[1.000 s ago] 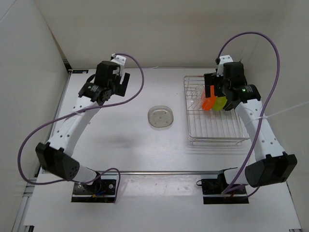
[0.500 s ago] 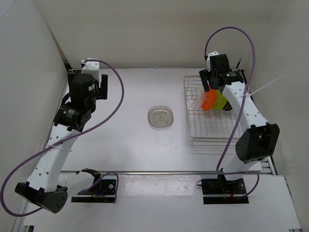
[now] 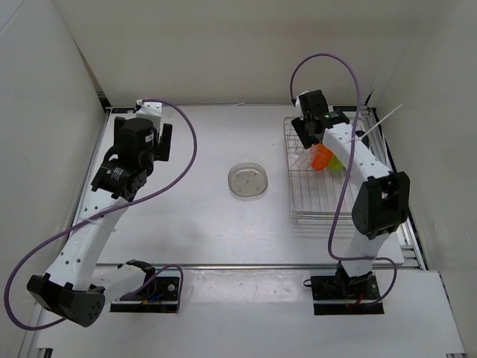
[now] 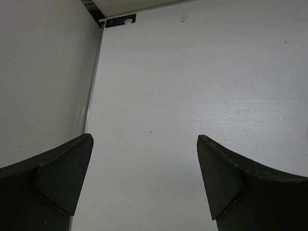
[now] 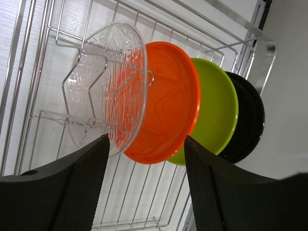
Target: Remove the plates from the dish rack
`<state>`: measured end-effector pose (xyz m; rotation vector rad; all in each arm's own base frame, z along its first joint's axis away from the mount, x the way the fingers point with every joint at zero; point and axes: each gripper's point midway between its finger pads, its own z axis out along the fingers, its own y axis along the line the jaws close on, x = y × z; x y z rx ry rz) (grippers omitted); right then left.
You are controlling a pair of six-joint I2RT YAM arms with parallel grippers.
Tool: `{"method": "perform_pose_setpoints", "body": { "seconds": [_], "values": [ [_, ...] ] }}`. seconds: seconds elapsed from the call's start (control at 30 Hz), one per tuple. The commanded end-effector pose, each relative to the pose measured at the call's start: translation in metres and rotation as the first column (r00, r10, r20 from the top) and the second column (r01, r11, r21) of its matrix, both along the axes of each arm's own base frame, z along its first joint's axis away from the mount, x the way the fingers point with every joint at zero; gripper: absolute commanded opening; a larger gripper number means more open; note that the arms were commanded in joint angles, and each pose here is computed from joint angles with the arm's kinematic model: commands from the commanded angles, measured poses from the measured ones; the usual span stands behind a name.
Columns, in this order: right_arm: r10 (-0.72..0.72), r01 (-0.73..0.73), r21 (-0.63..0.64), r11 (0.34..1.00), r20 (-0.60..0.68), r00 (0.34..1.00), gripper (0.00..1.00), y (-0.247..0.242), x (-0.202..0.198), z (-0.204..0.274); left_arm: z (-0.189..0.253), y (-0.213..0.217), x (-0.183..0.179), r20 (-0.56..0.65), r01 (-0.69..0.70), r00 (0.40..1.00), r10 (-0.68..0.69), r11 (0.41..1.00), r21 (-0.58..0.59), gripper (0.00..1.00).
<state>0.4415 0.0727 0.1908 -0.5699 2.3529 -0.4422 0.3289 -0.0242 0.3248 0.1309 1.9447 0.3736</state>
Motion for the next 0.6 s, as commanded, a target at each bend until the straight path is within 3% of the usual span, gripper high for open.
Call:
{"method": "perform_pose_setpoints", "body": {
  "seconds": [0.0, 0.4, 0.57],
  "values": [
    [0.017, -0.017, -0.051, 0.999, 0.005, 1.0, 0.67, 0.001, 0.013, -0.004, -0.001, -0.002, 0.0, -0.002, 0.019, 1.0, -0.019, 1.0, -0.005, 1.0],
    [0.051, -0.052, -0.125, 0.991, -0.01, 0.999, 0.52, 0.004, 0.033, -0.023, -0.005, -0.007, 0.002, -0.008, 0.049, 0.999, -0.049, 0.999, -0.007, 1.0],
    [0.057, -0.061, -0.147, 0.987, -0.026, 0.998, 0.52, 0.004, 0.038, -0.032, -0.004, -0.009, 0.004, -0.009, 0.057, 0.998, -0.057, 0.998, -0.011, 1.0]
  ]
}}
